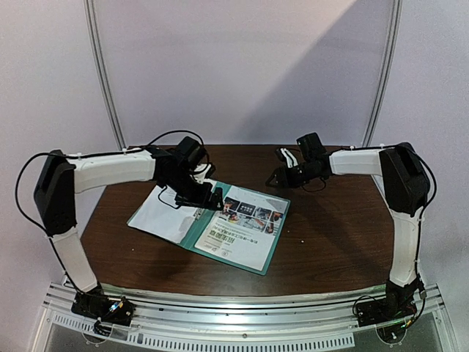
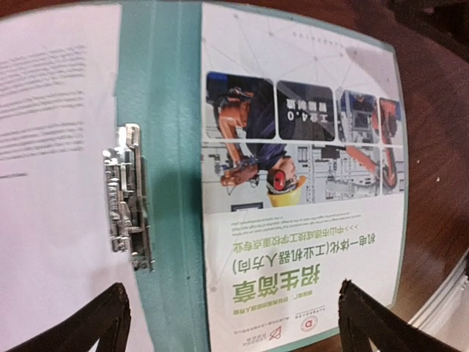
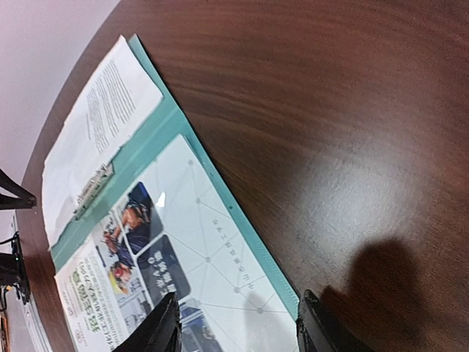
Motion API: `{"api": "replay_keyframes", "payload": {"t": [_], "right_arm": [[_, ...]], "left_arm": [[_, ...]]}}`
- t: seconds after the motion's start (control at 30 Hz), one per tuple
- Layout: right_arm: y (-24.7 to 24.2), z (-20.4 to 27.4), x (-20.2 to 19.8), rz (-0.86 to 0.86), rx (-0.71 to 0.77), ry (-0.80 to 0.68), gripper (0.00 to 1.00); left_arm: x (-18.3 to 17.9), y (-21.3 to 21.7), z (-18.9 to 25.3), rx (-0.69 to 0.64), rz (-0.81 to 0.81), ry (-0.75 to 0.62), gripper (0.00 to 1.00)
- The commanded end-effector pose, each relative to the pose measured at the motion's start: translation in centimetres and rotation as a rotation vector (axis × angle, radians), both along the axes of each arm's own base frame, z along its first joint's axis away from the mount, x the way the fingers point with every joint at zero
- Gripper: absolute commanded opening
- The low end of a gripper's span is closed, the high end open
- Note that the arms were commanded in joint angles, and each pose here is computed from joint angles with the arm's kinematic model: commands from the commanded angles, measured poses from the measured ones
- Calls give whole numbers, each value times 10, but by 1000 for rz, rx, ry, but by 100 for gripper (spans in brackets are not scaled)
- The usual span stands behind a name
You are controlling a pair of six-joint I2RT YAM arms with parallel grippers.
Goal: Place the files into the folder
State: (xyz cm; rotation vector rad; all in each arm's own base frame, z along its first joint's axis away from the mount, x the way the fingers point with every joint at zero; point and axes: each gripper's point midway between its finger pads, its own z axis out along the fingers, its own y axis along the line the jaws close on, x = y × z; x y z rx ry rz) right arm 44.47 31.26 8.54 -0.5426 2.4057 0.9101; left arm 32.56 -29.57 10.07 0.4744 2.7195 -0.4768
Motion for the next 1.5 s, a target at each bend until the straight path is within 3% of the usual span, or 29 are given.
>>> {"api": "replay_keyframes", "payload": {"t": [0.0, 0.37, 0.7, 0.9, 1.07, 1.47], "right_arm": [[7, 29, -7, -24, 4, -70, 54], [57, 75, -66, 36, 185, -129, 53], [115, 53, -114, 159, 240, -72, 46], [129, 29, -119, 147, 247, -18, 43], [128, 5, -114, 99, 215, 24, 42], [120, -28, -116, 55, 174, 78, 40]], "left_arm": [[6, 31, 32, 57, 93, -153, 99], [-27, 96, 47, -96, 335, -249, 100], [-74, 127, 29, -310, 549, -196, 92], [-93, 149, 21, -462, 742, -162, 88], [-106, 167, 10, -476, 863, -129, 83], [-99, 164, -5, -606, 942, -117, 77]]}}
